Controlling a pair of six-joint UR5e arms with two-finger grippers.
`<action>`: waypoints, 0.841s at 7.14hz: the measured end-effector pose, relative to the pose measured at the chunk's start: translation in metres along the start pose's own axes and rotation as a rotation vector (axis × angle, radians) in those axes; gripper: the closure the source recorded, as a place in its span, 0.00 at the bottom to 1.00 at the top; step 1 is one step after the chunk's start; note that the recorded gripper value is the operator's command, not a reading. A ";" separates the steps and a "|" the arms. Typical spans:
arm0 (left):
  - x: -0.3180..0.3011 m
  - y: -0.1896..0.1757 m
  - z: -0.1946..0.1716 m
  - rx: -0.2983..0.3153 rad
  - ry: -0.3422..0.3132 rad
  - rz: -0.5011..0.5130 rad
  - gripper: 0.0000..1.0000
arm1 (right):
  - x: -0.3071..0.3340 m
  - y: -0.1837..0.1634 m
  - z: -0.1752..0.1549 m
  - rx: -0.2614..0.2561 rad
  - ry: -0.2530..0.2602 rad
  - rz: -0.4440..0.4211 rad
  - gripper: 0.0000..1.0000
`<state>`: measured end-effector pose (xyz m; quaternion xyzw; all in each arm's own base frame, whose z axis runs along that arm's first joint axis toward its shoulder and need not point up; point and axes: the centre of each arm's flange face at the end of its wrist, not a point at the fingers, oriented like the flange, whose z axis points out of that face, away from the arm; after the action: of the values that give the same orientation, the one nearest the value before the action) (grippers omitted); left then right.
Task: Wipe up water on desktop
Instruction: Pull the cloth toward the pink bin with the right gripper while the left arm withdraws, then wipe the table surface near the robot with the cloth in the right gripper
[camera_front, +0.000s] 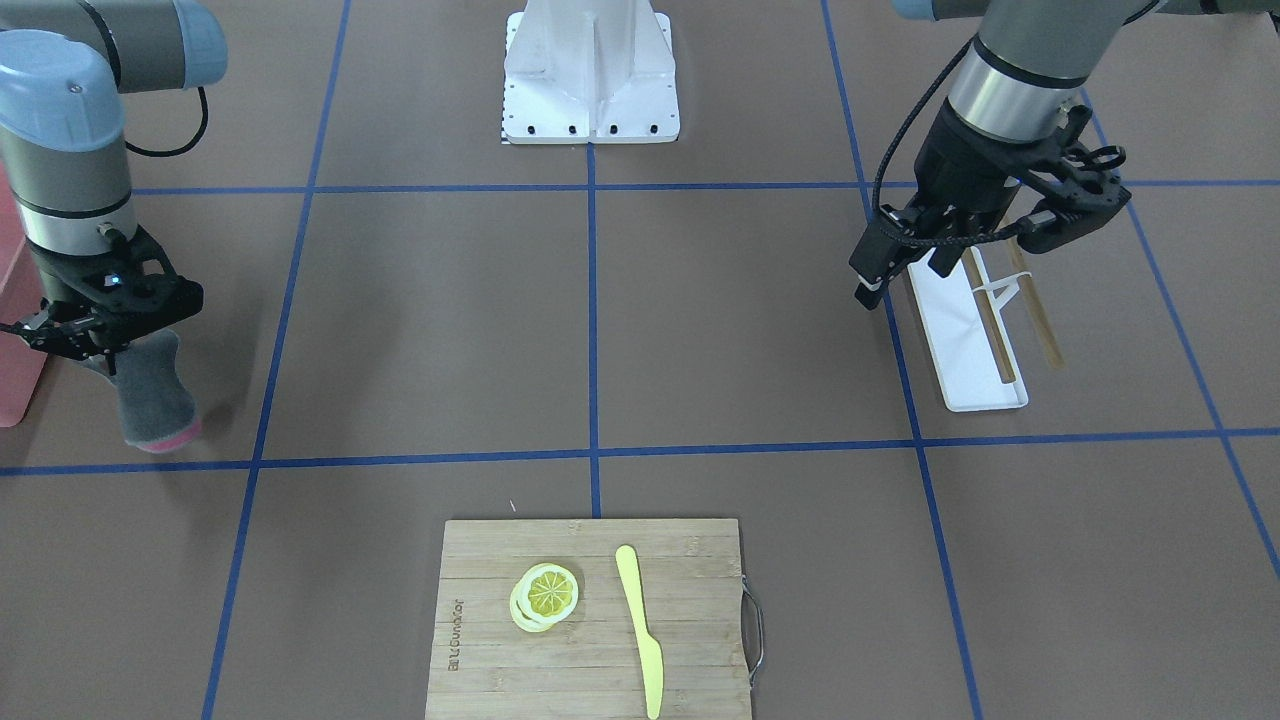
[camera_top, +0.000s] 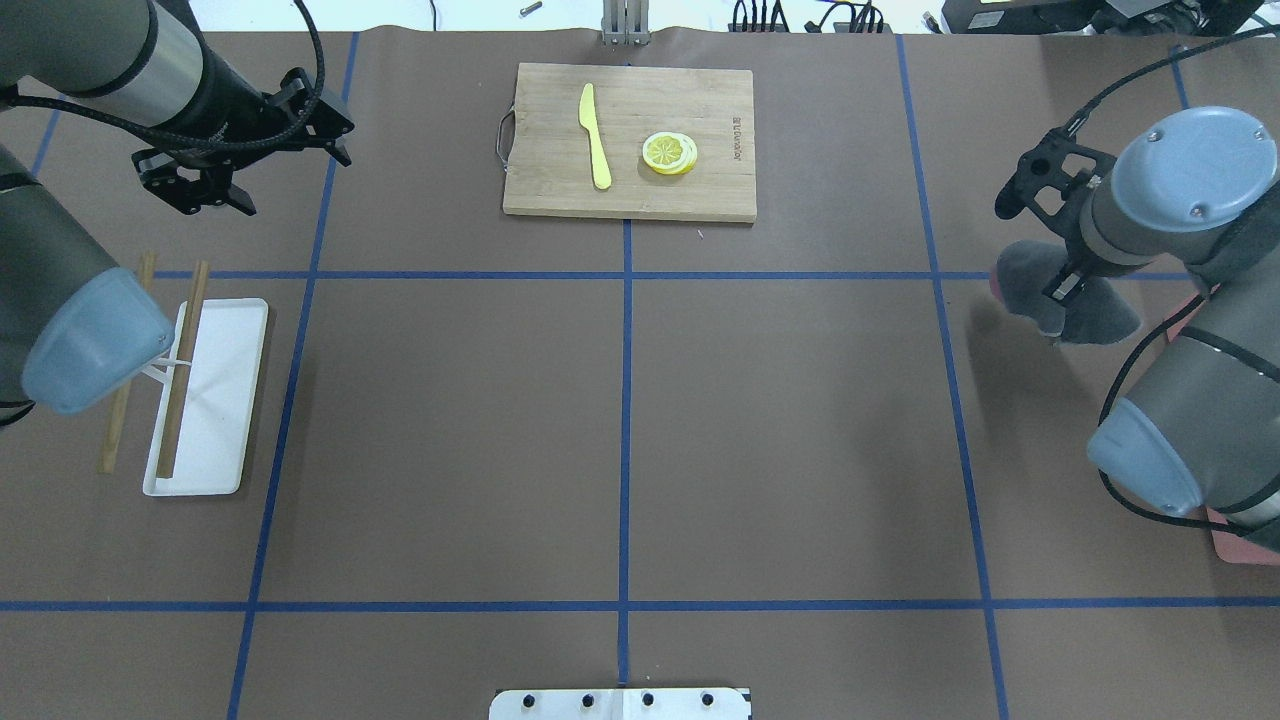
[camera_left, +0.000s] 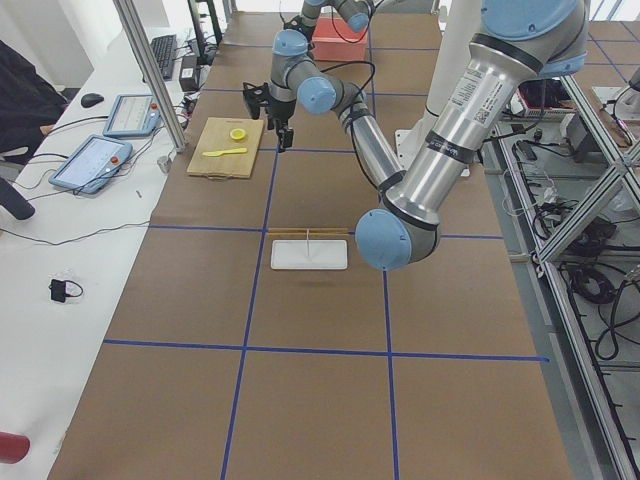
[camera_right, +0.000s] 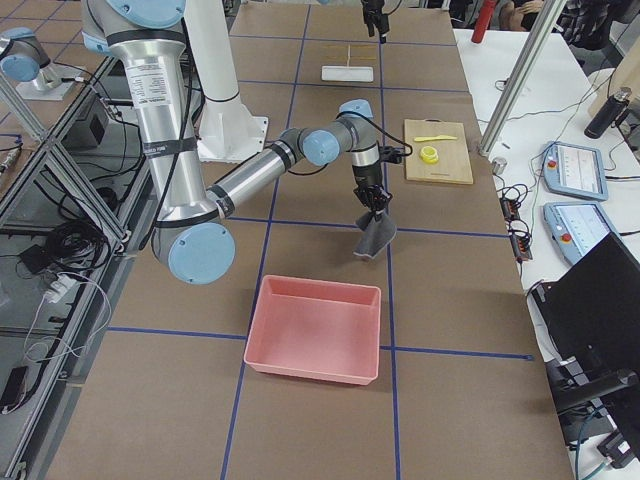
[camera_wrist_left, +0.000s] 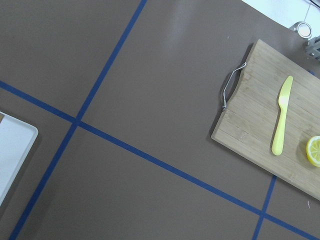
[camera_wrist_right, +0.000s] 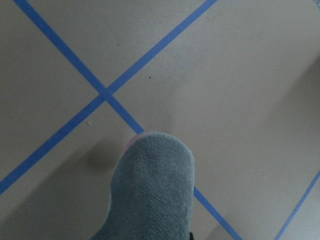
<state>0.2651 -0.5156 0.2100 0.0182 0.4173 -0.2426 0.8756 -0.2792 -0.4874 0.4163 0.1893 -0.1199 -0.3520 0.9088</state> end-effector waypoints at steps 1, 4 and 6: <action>-0.014 -0.006 -0.004 0.010 -0.043 0.069 0.02 | -0.022 -0.003 0.015 -0.028 -0.005 -0.035 1.00; -0.079 -0.044 -0.024 0.048 -0.113 0.228 0.02 | -0.079 -0.009 0.031 -0.058 -0.061 -0.072 1.00; -0.101 -0.062 -0.034 0.065 -0.133 0.327 0.02 | -0.118 -0.010 0.021 -0.057 -0.170 -0.029 1.00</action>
<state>0.1593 -0.5206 0.2728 0.0979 0.3419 -0.1112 0.9280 -0.3778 -0.4185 0.4205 0.1347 -0.1840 -0.3831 0.8951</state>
